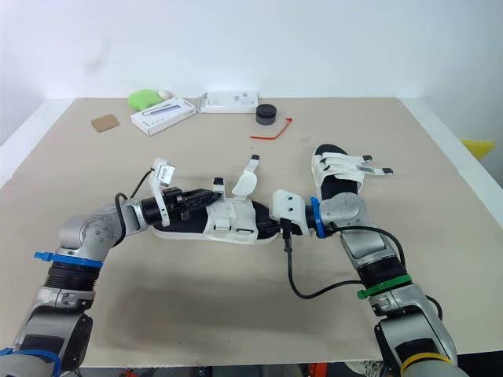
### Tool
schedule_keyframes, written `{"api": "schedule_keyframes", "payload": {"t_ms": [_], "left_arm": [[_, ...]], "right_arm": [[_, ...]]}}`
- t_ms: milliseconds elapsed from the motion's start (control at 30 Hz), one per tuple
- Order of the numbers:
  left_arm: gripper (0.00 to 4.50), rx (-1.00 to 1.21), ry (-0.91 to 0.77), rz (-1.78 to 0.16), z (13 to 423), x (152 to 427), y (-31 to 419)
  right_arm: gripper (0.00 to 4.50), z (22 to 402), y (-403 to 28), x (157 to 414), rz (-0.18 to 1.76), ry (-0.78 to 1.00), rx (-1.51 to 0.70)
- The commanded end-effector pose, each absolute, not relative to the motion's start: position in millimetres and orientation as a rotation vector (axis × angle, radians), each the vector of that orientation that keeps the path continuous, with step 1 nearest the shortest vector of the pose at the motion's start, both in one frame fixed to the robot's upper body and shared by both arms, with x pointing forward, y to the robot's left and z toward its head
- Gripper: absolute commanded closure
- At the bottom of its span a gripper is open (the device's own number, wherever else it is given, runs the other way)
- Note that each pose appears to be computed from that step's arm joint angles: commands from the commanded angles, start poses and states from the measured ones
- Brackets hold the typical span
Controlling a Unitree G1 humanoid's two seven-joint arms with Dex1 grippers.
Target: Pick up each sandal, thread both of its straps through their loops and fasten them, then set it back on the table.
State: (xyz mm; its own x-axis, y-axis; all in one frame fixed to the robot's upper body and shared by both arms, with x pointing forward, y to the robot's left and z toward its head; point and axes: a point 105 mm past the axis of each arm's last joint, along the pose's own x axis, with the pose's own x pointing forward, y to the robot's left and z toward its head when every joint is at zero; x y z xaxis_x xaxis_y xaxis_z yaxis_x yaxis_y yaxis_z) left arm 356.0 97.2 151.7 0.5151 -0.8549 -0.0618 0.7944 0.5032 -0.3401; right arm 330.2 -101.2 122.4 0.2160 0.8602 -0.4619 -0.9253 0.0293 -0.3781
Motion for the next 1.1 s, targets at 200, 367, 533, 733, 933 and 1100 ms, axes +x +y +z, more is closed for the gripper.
{"api": "schedule_keyframes", "payload": {"t_ms": [200,367,533,733,933,1100], "left_arm": [[0.81,0.158,-0.253,-0.983,228.6,371.1,106.8],[0.81,0.327,-0.294,-1.116,220.2,361.7,84.8],[1.60,0.475,-0.192,-1.182,180.0,365.6,82.5],[3.95,0.487,-0.090,-1.146,164.1,386.6,86.5],[4.44,0.451,0.003,-1.219,146.2,385.3,82.5],[4.44,0.459,0.059,-1.232,139.1,385.8,84.4]], "right_arm": [[4.50,119.7,-103.7,331.3,1.375,0.139,-0.700],[4.50,119.2,-103.3,331.2,1.375,0.138,-0.699],[4.50,119.2,-102.6,330.4,1.373,0.136,-0.694],[4.50,118.4,-102.9,329.9,1.368,0.137,-0.689],[4.50,118.8,-102.6,330.0,1.361,0.134,-0.685],[4.50,118.4,-101.7,329.0,1.363,0.132,-0.682]]}}
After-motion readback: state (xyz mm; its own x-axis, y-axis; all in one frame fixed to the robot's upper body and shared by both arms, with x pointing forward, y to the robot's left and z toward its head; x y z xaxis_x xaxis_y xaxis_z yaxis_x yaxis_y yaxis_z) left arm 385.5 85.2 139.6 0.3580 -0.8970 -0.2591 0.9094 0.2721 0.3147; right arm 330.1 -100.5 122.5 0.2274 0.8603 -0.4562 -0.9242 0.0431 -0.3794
